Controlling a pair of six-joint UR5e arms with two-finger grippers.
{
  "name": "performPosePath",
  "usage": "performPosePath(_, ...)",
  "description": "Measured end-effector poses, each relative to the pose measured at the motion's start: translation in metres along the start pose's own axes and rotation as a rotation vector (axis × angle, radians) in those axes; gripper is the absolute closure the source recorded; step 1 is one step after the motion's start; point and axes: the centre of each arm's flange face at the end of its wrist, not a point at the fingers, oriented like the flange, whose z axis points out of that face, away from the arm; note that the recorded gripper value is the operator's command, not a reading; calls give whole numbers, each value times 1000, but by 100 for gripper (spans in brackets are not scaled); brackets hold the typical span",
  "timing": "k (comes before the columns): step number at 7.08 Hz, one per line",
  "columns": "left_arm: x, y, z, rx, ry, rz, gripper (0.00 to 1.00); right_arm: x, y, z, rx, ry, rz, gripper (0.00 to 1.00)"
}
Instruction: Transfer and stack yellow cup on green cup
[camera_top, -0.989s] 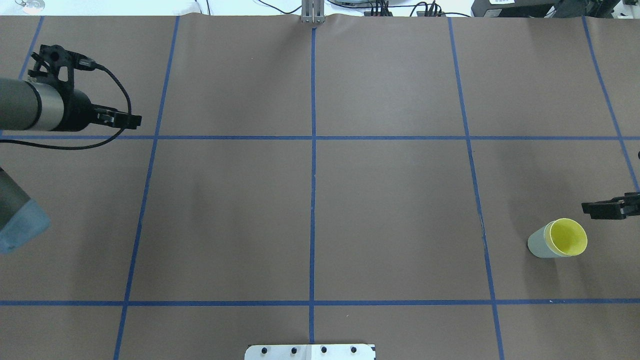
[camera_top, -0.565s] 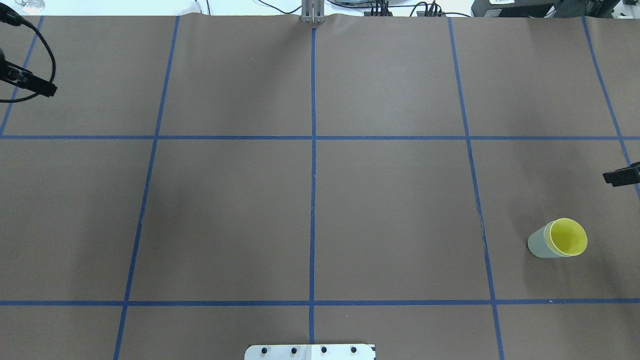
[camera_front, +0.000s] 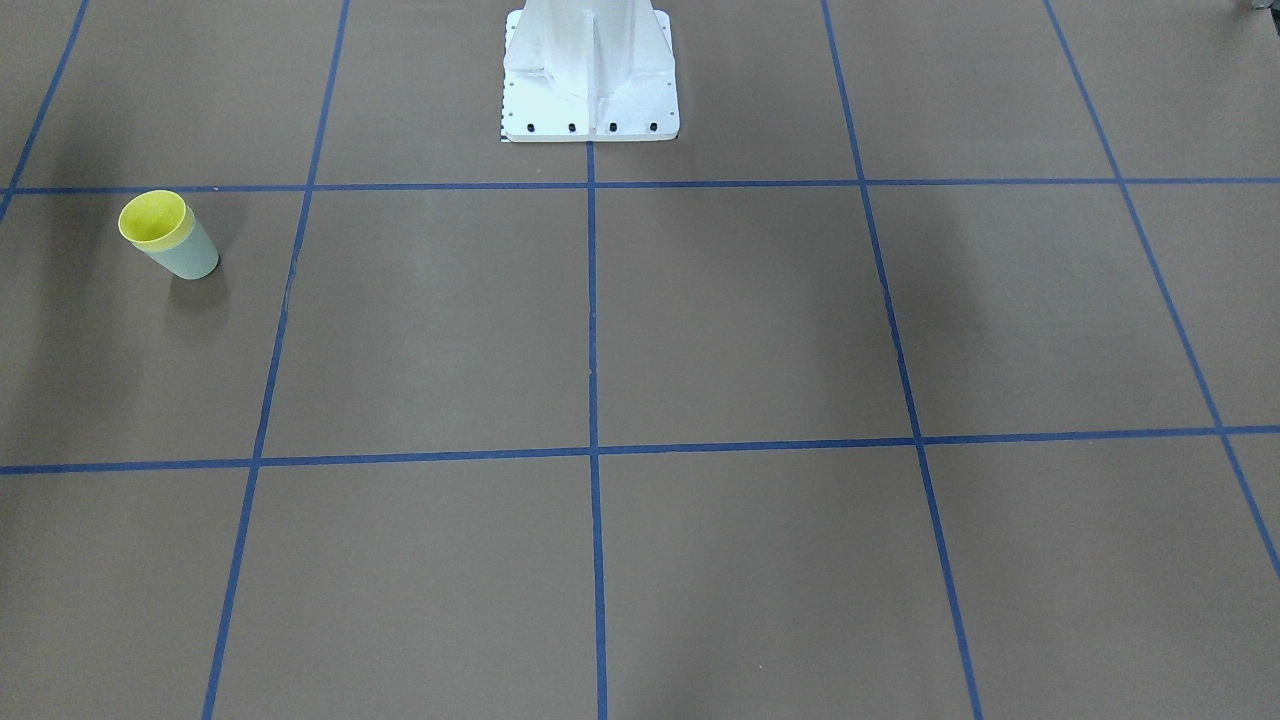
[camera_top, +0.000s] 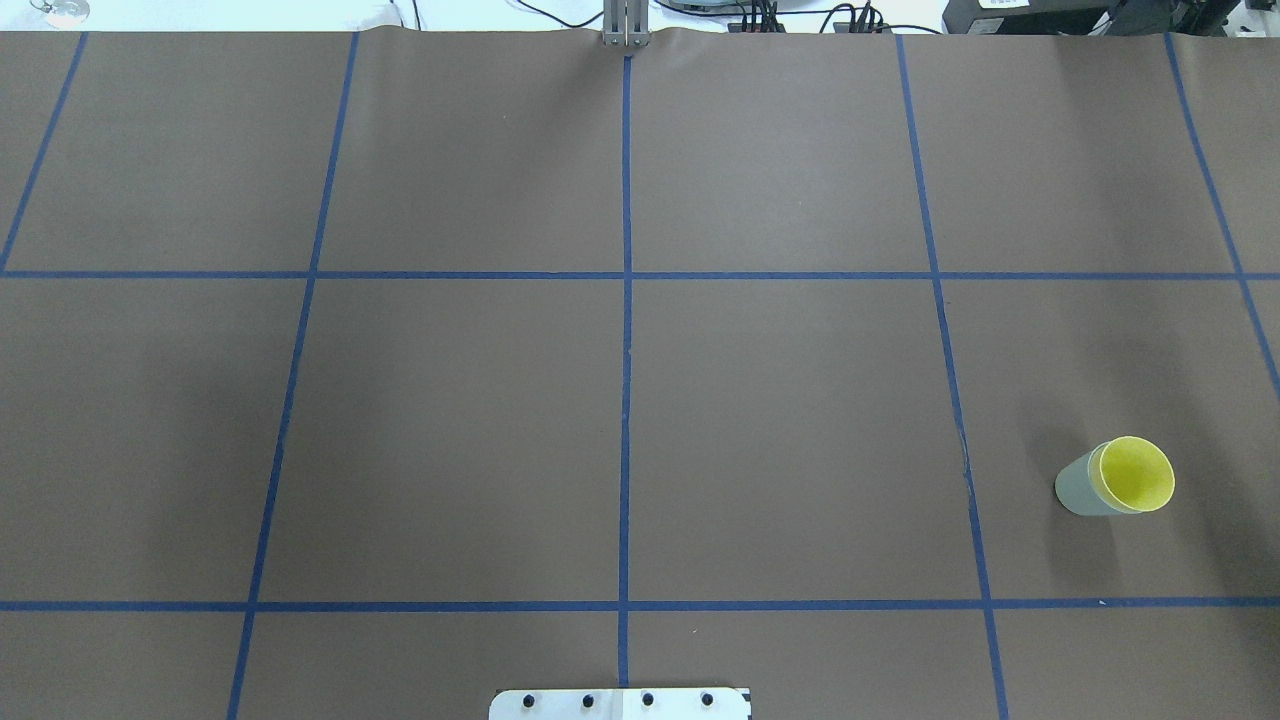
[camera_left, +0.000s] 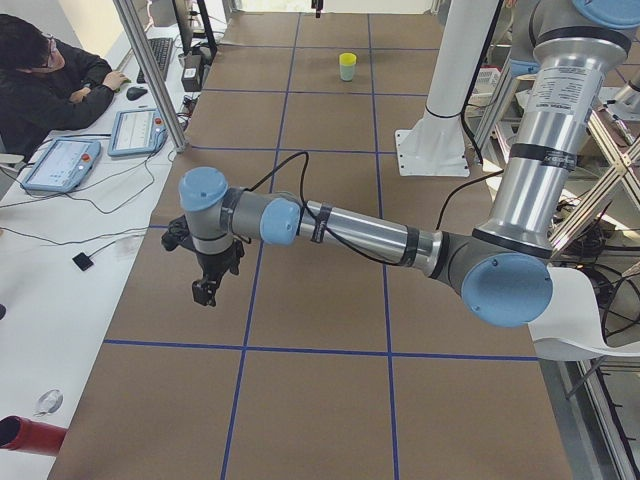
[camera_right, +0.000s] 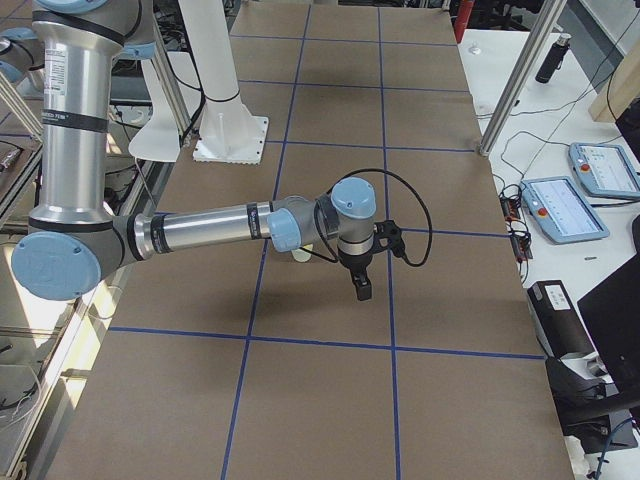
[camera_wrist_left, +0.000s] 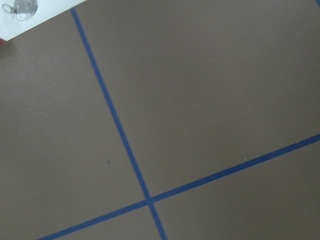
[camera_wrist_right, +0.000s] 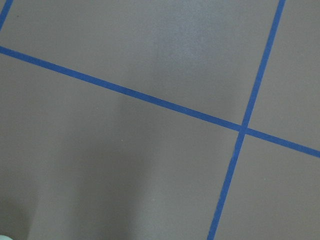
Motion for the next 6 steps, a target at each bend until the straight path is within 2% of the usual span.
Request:
performPosePath(1, -43, 31, 6, -8, 18, -35, 0, 12, 6, -6, -6, -29, 34, 0)
performPosePath(3, -84, 80, 17, 23, 16, -110, 0, 34, 12, -7, -6, -43, 83, 0)
performPosePath(5, -99, 115, 41, 81, -9, -90, 0, 44, 19, -5, -9, -36, 106, 0)
performPosePath(6, -101, 119, 45, 104, -16, -98, 0, 49, 22, -4, -14, -34, 122, 0)
